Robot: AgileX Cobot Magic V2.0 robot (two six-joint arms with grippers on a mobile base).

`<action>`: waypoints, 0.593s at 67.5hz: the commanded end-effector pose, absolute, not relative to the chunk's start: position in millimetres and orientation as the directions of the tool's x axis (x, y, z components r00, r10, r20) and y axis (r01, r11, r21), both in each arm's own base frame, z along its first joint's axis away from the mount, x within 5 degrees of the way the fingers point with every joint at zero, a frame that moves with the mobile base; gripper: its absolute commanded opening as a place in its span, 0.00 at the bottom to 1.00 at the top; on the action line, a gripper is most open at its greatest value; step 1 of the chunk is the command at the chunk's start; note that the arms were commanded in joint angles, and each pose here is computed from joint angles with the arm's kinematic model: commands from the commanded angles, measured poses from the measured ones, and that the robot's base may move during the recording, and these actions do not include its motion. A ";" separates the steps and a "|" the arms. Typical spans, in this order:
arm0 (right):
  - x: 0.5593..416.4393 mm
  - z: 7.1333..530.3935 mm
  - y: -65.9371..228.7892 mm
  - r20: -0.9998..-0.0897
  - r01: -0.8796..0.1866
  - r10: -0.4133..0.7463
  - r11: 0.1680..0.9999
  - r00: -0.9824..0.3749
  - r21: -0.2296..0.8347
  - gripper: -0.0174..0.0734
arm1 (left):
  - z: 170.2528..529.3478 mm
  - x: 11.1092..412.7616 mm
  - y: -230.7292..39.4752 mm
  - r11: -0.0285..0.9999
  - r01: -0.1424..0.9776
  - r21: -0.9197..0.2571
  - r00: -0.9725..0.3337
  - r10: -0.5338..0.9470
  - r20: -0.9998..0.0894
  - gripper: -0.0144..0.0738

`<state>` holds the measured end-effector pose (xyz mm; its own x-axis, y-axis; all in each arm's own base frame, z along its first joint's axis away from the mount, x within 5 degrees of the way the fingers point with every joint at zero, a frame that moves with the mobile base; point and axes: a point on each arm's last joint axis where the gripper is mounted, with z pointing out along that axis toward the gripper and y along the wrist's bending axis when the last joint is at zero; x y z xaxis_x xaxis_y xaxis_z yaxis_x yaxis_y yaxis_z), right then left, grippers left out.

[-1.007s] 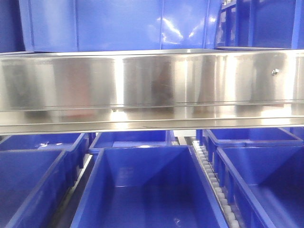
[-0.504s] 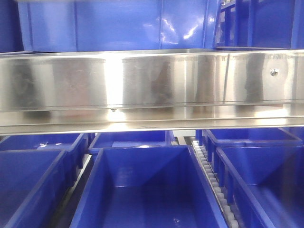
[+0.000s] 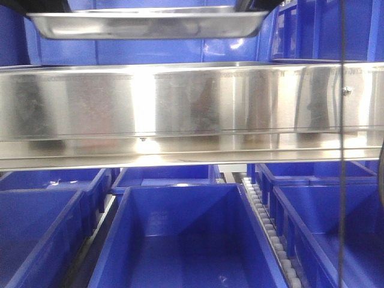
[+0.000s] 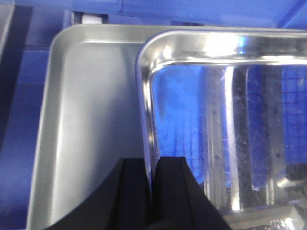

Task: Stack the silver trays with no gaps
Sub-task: 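Lower the tray into the larger silver tray and open both grippers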

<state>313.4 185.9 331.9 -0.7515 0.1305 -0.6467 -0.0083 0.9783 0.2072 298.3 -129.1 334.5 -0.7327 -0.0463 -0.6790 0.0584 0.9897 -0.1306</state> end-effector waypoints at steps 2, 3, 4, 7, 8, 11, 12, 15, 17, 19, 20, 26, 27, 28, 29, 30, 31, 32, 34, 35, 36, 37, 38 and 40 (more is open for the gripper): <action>315.8 342.5 195.1 -0.687 -0.064 0.156 0.957 -0.710 0.284 0.19 | 338.8 302.3 -138.8 0.979 0.094 -0.181 -0.704 -0.063 -0.708 0.15; 315.9 342.6 195.3 -0.688 -0.065 0.157 0.956 -0.709 0.285 0.19 | 337.9 302.9 -138.8 0.980 0.095 -0.176 -0.704 -0.059 -0.708 0.15; 316.5 341.6 195.8 -0.687 -0.065 0.156 0.956 -0.709 0.284 0.19 | 337.3 303.5 -138.8 0.981 0.096 -0.170 -0.704 -0.054 -0.708 0.15; 317.2 340.8 196.3 -0.688 -0.067 0.155 0.956 -0.709 0.285 0.19 | 334.5 305.2 -139.4 0.982 0.095 -0.162 -0.708 -0.048 -0.705 0.15; 317.5 340.2 196.6 -0.687 -0.067 0.155 0.956 -0.710 0.285 0.19 | 332.7 305.9 -139.6 0.983 0.093 -0.159 -0.713 -0.046 -0.700 0.15; 319.0 337.1 197.6 -0.683 -0.065 0.152 0.958 -0.714 0.280 0.19 | 330.0 307.2 -140.3 0.984 0.091 -0.156 -0.719 -0.043 -0.694 0.15; 319.3 336.1 197.7 -0.681 -0.063 0.150 0.958 -0.717 0.278 0.19 | 329.1 307.7 -140.6 0.984 0.091 -0.157 -0.721 -0.044 -0.692 0.15; 319.3 335.3 197.8 -0.677 -0.060 0.150 0.959 -0.720 0.277 0.19 | 327.6 308.3 -141.3 0.983 0.089 -0.161 -0.725 -0.047 -0.687 0.15; 320.1 333.6 198.3 -0.675 -0.059 0.149 0.960 -0.723 0.275 0.19 | 327.6 308.3 -141.3 0.983 0.089 -0.161 -0.725 -0.047 -0.687 0.15; 320.1 333.2 198.3 -0.674 -0.058 0.148 0.960 -0.724 0.273 0.19 | 327.6 308.3 -141.3 0.983 0.089 -0.161 -0.725 -0.047 -0.687 0.15; 320.1 333.2 198.3 -0.674 -0.058 0.148 0.960 -0.724 0.273 0.19 | 327.6 308.3 -141.3 0.983 0.089 -0.161 -0.725 -0.047 -0.687 0.15; 320.3 332.3 197.4 -0.669 -0.052 0.147 0.962 -0.729 0.268 0.19 | 328.0 308.2 -140.3 0.985 0.089 -0.148 -0.723 -0.039 -0.690 0.17; 320.2 332.2 197.3 -0.668 -0.051 0.147 0.962 -0.730 0.267 0.19 | 328.0 308.2 -140.2 0.985 0.086 -0.149 -0.723 -0.041 -0.690 0.18; 320.2 332.2 197.3 -0.668 -0.051 0.147 0.962 -0.730 0.267 0.19 | 328.0 308.2 -140.2 0.985 0.084 -0.151 -0.723 -0.044 -0.689 0.18; 320.1 332.0 197.1 -0.666 -0.049 0.147 0.963 -0.731 0.266 0.19 | 327.9 308.2 -140.1 0.985 0.081 -0.153 -0.724 -0.048 -0.688 0.20; 319.9 331.9 197.0 -0.665 -0.048 0.146 0.963 -0.732 0.265 0.19 | 328.0 308.2 -140.0 0.985 0.079 -0.153 -0.724 -0.049 -0.688 0.21; 320.2 331.0 197.1 -0.663 -0.047 0.145 0.964 -0.734 0.263 0.19 | 328.0 308.3 -139.9 0.985 0.076 -0.155 -0.723 -0.052 -0.688 0.22; 320.0 331.1 196.9 -0.663 -0.046 0.145 0.964 -0.735 0.262 0.19 | 328.0 308.4 -139.8 0.985 0.073 -0.155 -0.723 -0.055 -0.689 0.23; 319.9 330.9 196.7 -0.661 -0.044 0.144 0.965 -0.737 0.260 0.19 | 328.1 308.5 -139.5 0.985 0.069 -0.156 -0.722 -0.058 -0.690 0.26; 319.7 330.7 196.5 -0.659 -0.042 0.144 0.965 -0.738 0.258 0.19 | 328.1 308.5 -139.4 0.986 0.068 -0.155 -0.721 -0.059 -0.690 0.28; 319.6 330.5 196.2 -0.658 -0.041 0.142 0.966 -0.739 0.254 0.19 | 328.2 308.6 -139.3 0.986 0.069 -0.153 -0.721 -0.057 -0.691 0.29; 319.5 330.3 196.0 -0.657 -0.039 0.141 0.967 -0.741 0.252 0.19 | 328.2 308.6 -139.3 0.986 0.069 -0.153 -0.721 -0.057 -0.691 0.31; 319.6 330.2 195.6 -0.659 -0.040 0.137 0.969 -0.740 0.246 0.19 | 328.2 308.7 -139.2 0.986 0.069 -0.151 -0.720 -0.055 -0.692 0.33; 319.7 330.2 194.8 -0.662 -0.040 0.129 0.971 -0.738 0.234 0.19 | 328.2 308.8 -138.9 0.987 0.070 -0.146 -0.719 -0.052 -0.693 0.37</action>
<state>318.5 189.4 322.0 -0.7674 0.1282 -0.6282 -0.0025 0.9792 0.2029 307.5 -131.9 320.0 -0.7528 -0.0279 -0.6577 0.0484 0.9940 -0.0977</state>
